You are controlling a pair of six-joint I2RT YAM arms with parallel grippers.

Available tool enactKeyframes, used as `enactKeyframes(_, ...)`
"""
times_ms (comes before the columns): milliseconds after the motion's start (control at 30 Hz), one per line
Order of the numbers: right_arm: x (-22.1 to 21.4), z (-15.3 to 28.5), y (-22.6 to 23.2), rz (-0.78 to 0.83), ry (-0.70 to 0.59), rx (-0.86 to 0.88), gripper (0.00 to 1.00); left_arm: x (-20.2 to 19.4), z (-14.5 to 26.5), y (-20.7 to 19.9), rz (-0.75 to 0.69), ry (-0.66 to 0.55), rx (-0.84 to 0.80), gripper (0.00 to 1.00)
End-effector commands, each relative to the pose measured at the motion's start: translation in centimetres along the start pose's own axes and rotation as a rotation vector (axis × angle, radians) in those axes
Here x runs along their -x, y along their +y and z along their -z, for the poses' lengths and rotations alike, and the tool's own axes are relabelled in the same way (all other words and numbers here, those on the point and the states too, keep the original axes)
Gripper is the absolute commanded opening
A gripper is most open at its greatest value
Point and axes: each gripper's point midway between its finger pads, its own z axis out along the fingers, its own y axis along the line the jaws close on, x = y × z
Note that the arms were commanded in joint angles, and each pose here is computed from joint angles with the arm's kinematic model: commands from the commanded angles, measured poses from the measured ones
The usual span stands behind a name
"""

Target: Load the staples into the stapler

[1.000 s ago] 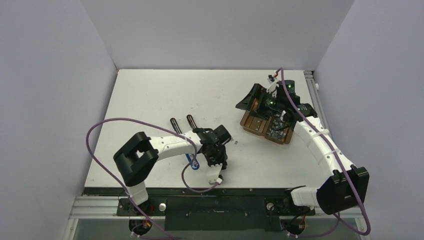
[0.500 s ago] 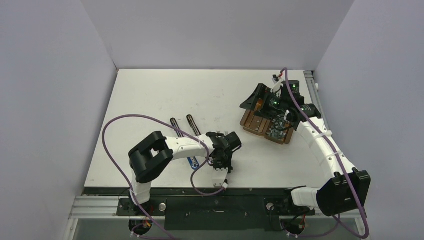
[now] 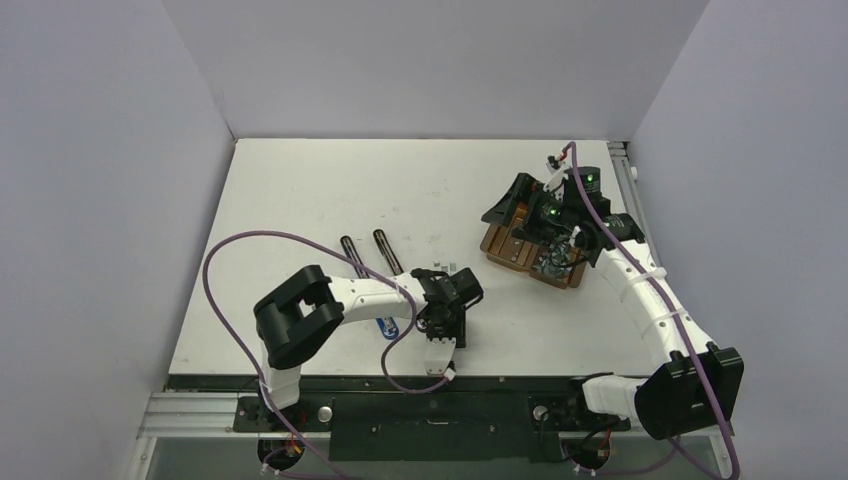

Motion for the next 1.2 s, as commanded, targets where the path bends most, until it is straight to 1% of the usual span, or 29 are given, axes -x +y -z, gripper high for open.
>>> enactKeyframes(0, 0.1, 1.0, -0.7, 0.026, -0.039, -0.038, 0.90, -0.3, 2.4, 1.8, -0.173, 0.050, 0.063, 0.35)
enactKeyframes(33, 0.0, 1.0, -1.0, 0.026, -0.038, -0.048, 0.90, -0.4, 2.7, 2.1, -0.161, 0.059, 0.080, 0.37)
enactKeyframes(67, -0.2, 1.1, -1.3, 0.027, -0.034, -0.063, 0.91, -0.6, 3.2, 2.2, -0.150, 0.071, 0.090, 0.42)
enactKeyframes(167, -0.5, 1.7, -2.1, 0.038, -0.035, -0.114, 0.91, -1.8, 5.7, 2.9, -0.088, 0.129, 0.152, 0.43)
enactKeyframes(233, -1.0, 2.4, -2.9, 0.062, -0.028, -0.170, 0.92, -3.2, 8.2, 3.0, 0.000, 0.168, 0.205, 0.55)
enactKeyframes(267, -1.2, 2.7, -3.3, 0.076, -0.031, -0.206, 0.92, -4.0, 9.7, 2.8, 0.059, 0.191, 0.230, 0.67)
enactKeyframes(300, -1.7, 3.0, -3.5, 0.088, -0.025, -0.233, 0.92, -4.9, 10.9, 2.4, 0.111, 0.211, 0.259, 0.71)
enactKeyframes(400, -4.5, 2.9, -3.7, 0.131, 0.027, -0.302, 0.86, -8.0, 15.4, 1.3, 0.343, 0.275, 0.395, 0.72)
enactKeyframes(467, -7.2, 2.7, -4.2, 0.157, 0.085, -0.356, 0.84, -10.0, 18.1, -0.3, 0.530, 0.306, 0.482, 0.73)
enactKeyframes(500, -8.4, 2.5, -4.4, 0.172, 0.106, -0.371, 0.84, -10.9, 19.6, -1.1, 0.621, 0.318, 0.539, 0.78)
enactKeyframes(567, -10.9, 1.9, -4.2, 0.224, 0.147, -0.392, 0.83, -12.1, 22.3, -3.0, 0.775, 0.338, 0.636, 0.83)
enactKeyframes(600, -11.7, 1.4, -4.3, 0.248, 0.161, -0.412, 0.83, -12.7, 23.0, -4.0, 0.853, 0.344, 0.674, 0.84)
enactKeyframes(667, -12.7, -0.1, -4.7, 0.283, 0.180, -0.458, 0.82, -13.8, 25.2, -5.9, 1.010, 0.371, 0.779, 0.90)
enactKeyframes(700, -13.0, -1.0, -4.7, 0.289, 0.184, -0.466, 0.82, -14.3, 26.0, -6.9, 1.084, 0.390, 0.816, 0.99)
enactKeyframes(733, -12.8, -2.3, -4.3, 0.292, 0.163, -0.453, 0.81, -14.8, 26.6, -7.9, 1.166, 0.406, 0.851, 0.97)
enactKeyframes(800, -13.0, -4.6, -3.8, 0.297, 0.136, -0.430, 0.80, -15.3, 27.6, -9.6, 1.336, 0.413, 0.911, 0.96)
enactKeyframes(867, -13.3, -6.6, -3.6, 0.301, 0.118, -0.428, 0.76, -15.8, 28.4, -11.7, 1.488, 0.445, 0.943, 0.96)
enactKeyframes(1000, -14.0, -9.8, -4.0, 0.339, 0.100, -0.450, 0.69, -16.1, 28.9, -14.7, 1.725, 0.438, 0.932, 0.96)
enactKeyframes(1100, -14.5, -11.7, -4.3, 0.360, 0.096, -0.473, 0.59, -15.5, 28.3, -15.5, 1.834, 0.392, 0.877, 0.96)
enactKeyframes(1167, -14.6, -12.8, -4.7, 0.365, 0.094, -0.487, 0.47, -15.1, 27.9, -15.6, 1.860, 0.367, 0.850, 0.96)
